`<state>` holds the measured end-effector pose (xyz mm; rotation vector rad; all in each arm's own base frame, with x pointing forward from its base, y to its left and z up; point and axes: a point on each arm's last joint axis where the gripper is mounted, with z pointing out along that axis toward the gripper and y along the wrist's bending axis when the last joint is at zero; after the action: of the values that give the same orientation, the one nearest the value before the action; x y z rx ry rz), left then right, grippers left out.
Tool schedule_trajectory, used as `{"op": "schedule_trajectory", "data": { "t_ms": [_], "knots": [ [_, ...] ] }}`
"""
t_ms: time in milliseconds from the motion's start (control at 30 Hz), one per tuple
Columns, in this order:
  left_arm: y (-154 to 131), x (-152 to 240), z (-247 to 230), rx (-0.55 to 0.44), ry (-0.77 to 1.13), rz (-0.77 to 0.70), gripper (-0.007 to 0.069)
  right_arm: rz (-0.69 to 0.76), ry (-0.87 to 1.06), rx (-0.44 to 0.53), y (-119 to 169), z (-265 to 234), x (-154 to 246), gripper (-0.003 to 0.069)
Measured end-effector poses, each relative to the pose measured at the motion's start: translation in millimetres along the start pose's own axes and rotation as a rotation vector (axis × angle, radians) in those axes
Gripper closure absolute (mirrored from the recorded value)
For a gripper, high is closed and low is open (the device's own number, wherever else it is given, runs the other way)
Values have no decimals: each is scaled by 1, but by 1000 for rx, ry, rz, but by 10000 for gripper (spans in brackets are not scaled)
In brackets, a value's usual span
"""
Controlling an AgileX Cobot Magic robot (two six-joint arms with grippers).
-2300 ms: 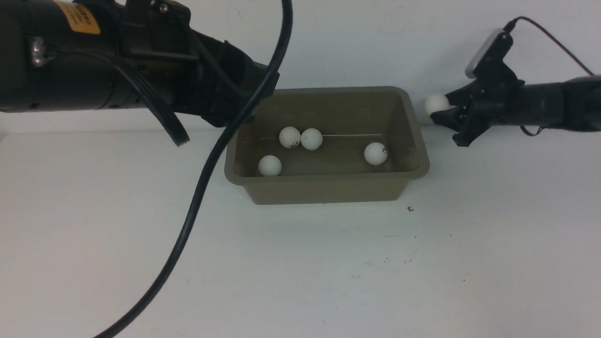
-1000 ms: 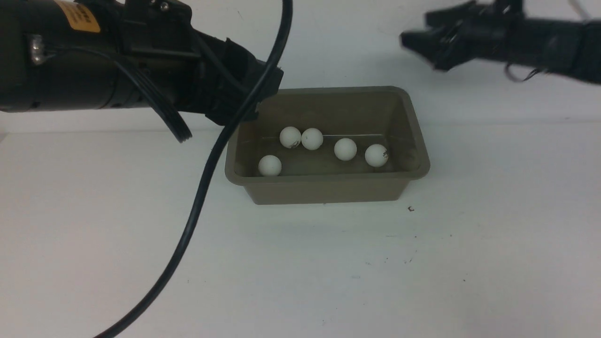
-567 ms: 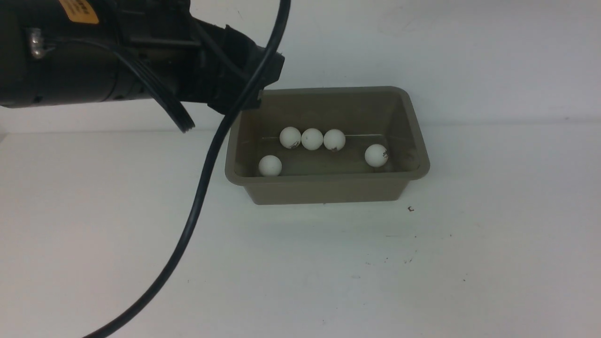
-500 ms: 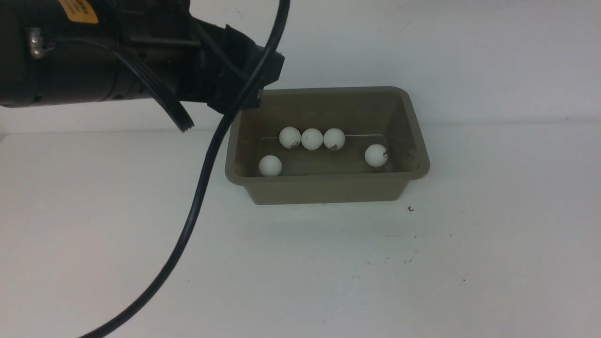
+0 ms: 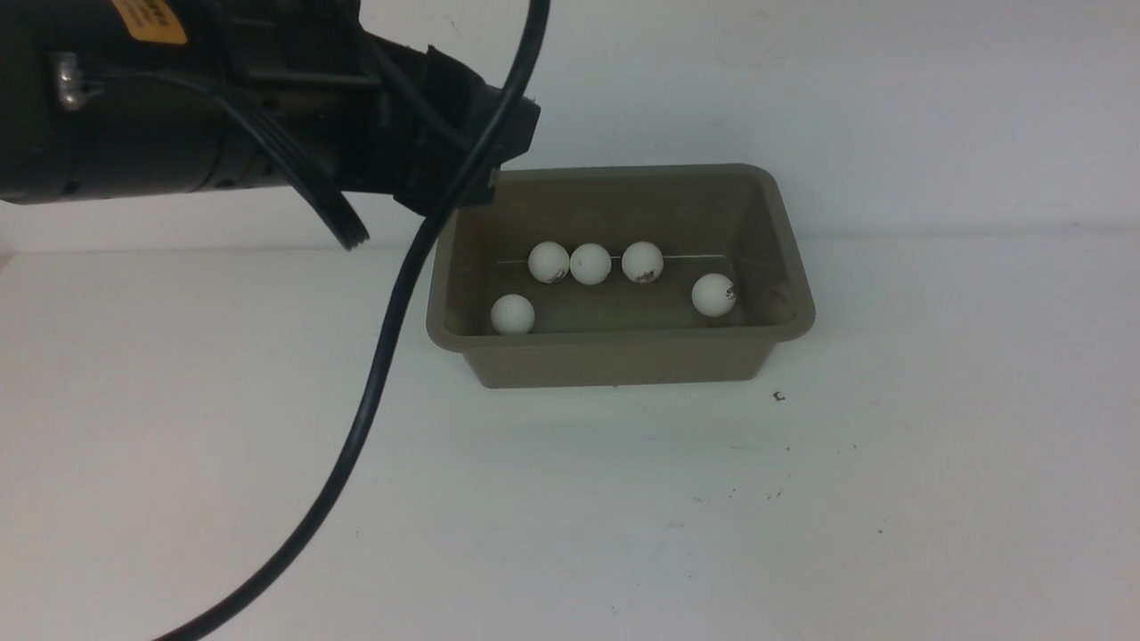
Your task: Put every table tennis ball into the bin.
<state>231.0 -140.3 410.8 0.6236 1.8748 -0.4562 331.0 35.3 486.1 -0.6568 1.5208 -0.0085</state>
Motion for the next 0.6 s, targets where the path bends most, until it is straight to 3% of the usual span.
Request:
{"op": "schedule_trajectory", "data": {
  "t_ms": [300,600],
  "knots": [
    [-1,0,0,7,-4,-15,188,114,190,160,-27,-18,20,162],
    [-1,0,0,9,-4,-17,188,179,282,147,-24,-31,22,167]
  ]
}}
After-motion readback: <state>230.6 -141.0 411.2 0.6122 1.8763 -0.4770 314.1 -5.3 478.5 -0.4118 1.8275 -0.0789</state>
